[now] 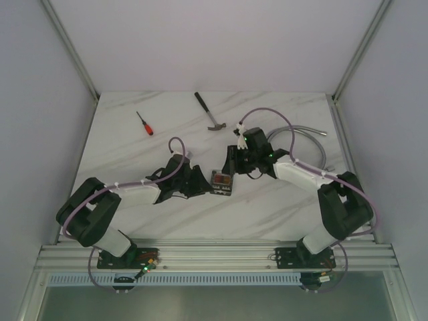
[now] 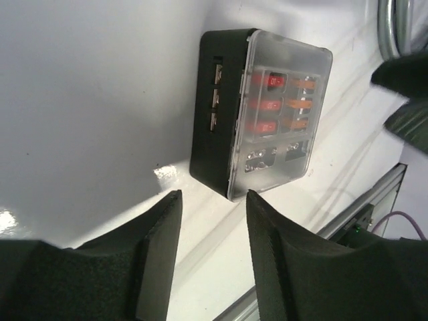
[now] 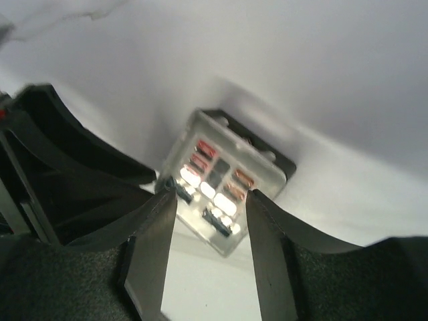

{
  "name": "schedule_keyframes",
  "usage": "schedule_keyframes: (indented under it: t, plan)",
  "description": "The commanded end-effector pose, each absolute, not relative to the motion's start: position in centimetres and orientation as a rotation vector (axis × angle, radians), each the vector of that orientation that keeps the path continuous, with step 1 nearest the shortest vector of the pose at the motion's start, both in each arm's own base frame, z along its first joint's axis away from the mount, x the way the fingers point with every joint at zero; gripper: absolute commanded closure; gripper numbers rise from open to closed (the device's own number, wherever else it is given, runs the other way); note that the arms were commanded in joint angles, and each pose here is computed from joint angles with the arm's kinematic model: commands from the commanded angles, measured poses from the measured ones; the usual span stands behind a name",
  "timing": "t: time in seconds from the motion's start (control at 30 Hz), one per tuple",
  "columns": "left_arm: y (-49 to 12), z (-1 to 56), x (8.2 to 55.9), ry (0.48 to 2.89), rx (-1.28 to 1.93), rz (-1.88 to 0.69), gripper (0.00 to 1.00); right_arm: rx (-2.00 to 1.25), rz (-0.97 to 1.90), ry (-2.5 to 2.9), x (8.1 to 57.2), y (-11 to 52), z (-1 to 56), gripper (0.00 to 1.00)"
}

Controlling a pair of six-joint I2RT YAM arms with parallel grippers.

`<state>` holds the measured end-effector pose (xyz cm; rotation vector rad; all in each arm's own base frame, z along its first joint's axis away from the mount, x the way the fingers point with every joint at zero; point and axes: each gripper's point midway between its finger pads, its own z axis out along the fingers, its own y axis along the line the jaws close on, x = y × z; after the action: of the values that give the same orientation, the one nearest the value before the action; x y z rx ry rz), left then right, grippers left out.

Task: Snap on the fuse box
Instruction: Close the fuse box cover on the fuse box base, then adjust the fuse box base at the center of the board.

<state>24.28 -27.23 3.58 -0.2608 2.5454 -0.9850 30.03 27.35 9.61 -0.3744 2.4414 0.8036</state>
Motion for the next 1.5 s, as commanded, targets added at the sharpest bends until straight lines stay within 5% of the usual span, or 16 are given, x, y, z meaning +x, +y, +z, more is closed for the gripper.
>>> schedule_keyframes:
  t: [0.0,0.2,1.07,1.47]
  plan:
    - [-26.5,3.9,25.1,2.549,-0.219,-0.906,0.44,-0.285,0.838,2.543,27.0,26.3,7.3,0.47]
    - [-26.4,4.5,26.1,2.531,-0.193,-0.880,0.42,-0.222,0.939,2.523,25.3,26.2,7.2,0.49]
    - [-27.8,-1.0,20.7,2.711,-0.270,-1.086,0.73,-0.274,0.977,2.673,25.2,27.6,1.4,0.72]
    - [-30.9,2.3,22.2,2.585,-0.266,-1.199,0.71,-0.455,0.917,2.563,30.2,29.8,3.6,0.69]
